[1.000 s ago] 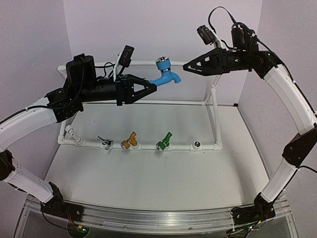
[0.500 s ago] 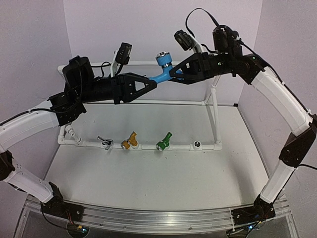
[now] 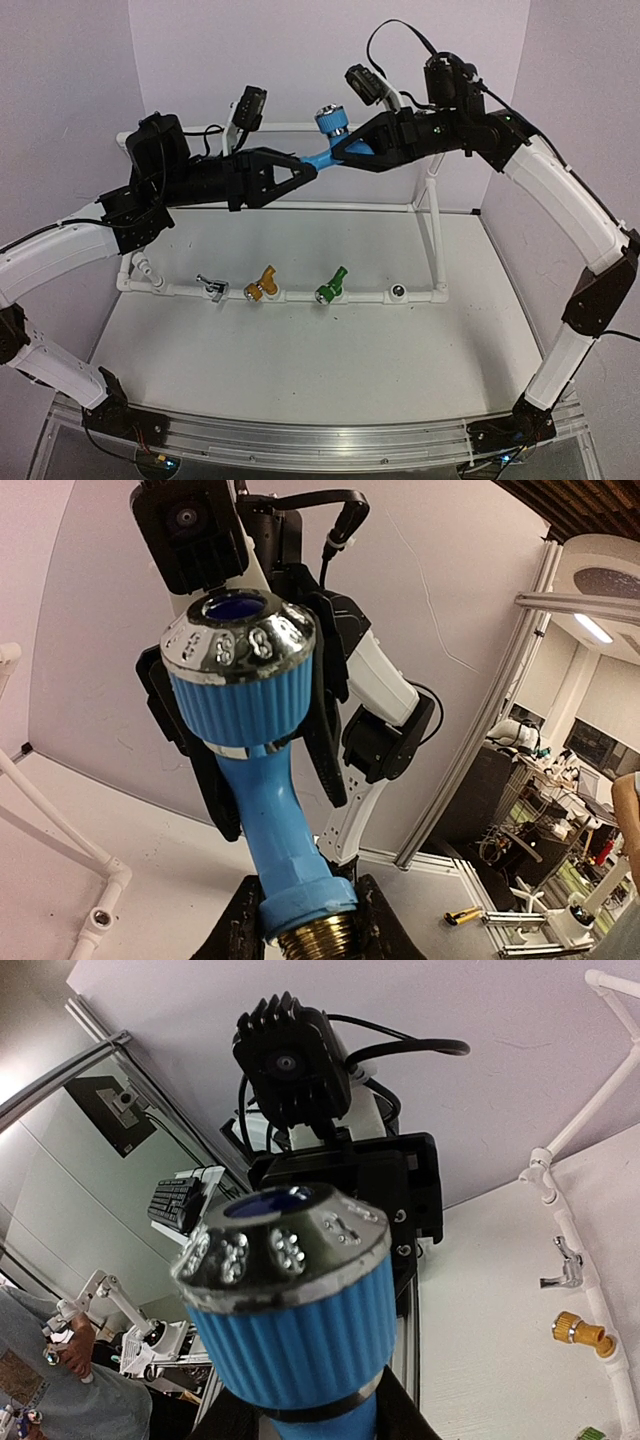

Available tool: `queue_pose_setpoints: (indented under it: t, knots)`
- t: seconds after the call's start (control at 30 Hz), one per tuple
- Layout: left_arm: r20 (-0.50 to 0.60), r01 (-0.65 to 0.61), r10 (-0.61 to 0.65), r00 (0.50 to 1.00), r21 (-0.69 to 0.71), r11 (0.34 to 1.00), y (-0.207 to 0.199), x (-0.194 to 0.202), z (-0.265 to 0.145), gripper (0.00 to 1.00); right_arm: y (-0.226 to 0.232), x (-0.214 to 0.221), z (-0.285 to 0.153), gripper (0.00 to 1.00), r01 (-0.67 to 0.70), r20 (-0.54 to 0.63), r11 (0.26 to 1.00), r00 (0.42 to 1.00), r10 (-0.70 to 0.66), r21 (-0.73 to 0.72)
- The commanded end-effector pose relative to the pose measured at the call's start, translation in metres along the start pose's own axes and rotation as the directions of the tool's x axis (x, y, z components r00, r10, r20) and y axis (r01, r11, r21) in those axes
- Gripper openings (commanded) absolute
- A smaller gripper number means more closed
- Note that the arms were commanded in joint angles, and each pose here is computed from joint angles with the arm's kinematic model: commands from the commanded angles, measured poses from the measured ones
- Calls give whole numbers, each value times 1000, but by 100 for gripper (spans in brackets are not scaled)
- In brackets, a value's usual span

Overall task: Install the water faucets
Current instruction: Pass from the left arm to the right, then screw the water faucet onto the adaptor.

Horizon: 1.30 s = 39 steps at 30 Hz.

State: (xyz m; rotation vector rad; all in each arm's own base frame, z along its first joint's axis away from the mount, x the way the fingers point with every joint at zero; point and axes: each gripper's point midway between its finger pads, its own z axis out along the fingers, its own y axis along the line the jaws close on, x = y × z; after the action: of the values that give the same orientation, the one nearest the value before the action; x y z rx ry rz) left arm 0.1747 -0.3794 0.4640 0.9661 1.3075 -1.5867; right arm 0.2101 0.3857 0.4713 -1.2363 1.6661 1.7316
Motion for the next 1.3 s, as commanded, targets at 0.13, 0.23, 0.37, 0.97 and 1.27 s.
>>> queue_pose_setpoints:
  t: [0.13, 0.23, 0.37, 0.97, 1.27]
  knots:
    - [-63, 33, -29, 998, 63, 997, -11, 6, 0, 0, 19, -1, 7, 35, 8, -14, 997, 1000, -9, -72]
    - [-77, 38, -33, 996, 63, 997, -12, 8, 0, 0, 20, 6, 9, 34, -13, -28, 997, 1000, 11, -80]
    - [-101, 53, -46, 994, 75, 996, -14, 10, 1, 0, 22, 22, 12, 32, -50, -57, 994, 997, 45, -94]
    - [-123, 78, -77, 989, -2, 997, -4, 15, -3, 35, 17, 40, 10, 0, -51, -66, 998, 997, 50, -24]
    - [-39, 24, -52, 998, -512, 859, 50, -3, -55, 100, -99, 96, -57, 0, 391, -471, 763, 873, -129, 515]
